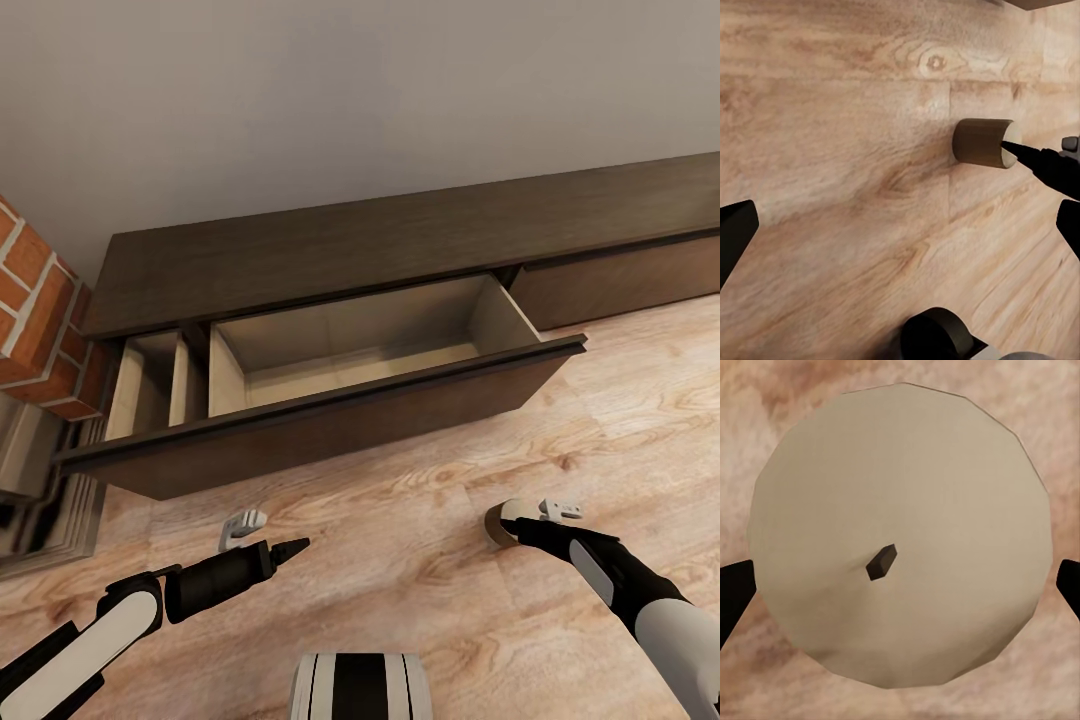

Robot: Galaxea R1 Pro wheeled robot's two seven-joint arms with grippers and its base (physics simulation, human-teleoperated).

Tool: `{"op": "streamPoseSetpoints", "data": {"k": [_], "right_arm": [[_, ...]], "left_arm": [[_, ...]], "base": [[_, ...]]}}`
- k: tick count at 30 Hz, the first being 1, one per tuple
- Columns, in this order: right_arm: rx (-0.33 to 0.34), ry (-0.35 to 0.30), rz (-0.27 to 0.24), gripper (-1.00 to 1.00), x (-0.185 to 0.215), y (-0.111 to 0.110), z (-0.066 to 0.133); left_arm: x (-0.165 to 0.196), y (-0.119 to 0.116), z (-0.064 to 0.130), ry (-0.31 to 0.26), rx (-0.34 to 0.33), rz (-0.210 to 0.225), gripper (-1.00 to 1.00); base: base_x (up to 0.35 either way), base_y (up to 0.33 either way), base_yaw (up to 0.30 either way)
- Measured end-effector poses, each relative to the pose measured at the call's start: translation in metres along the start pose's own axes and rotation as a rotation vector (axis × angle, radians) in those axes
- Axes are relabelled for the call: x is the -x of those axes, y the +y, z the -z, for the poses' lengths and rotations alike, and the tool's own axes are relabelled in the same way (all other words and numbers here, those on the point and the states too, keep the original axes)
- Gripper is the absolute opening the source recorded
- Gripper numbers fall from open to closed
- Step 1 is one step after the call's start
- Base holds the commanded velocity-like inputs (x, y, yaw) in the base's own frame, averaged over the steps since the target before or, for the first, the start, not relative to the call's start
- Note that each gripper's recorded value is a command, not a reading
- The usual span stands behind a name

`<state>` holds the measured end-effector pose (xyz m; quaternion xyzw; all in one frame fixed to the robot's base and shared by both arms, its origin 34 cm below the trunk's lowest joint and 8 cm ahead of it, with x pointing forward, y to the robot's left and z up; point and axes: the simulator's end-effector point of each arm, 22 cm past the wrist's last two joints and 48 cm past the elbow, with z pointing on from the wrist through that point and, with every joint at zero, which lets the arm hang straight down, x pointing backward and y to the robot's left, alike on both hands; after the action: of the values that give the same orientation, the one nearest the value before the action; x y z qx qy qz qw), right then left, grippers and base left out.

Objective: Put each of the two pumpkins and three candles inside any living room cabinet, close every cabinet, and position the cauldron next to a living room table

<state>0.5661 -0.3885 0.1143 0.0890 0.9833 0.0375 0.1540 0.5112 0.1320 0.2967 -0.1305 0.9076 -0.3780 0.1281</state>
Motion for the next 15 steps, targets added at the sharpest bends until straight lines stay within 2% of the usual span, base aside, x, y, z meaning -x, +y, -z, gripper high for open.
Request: {"op": "streamPoseSetpoints", "data": {"k": [15], "right_arm": [[0.000, 0.001, 0.002, 1.00, -0.0003, 0.0005, -0.0002]], "left_arm": [[-0.0005, -0.0001, -0.0001, 0.001, 0.000, 0.000, 1.00]], "base": [[0.000, 0.000, 0.000]]}}
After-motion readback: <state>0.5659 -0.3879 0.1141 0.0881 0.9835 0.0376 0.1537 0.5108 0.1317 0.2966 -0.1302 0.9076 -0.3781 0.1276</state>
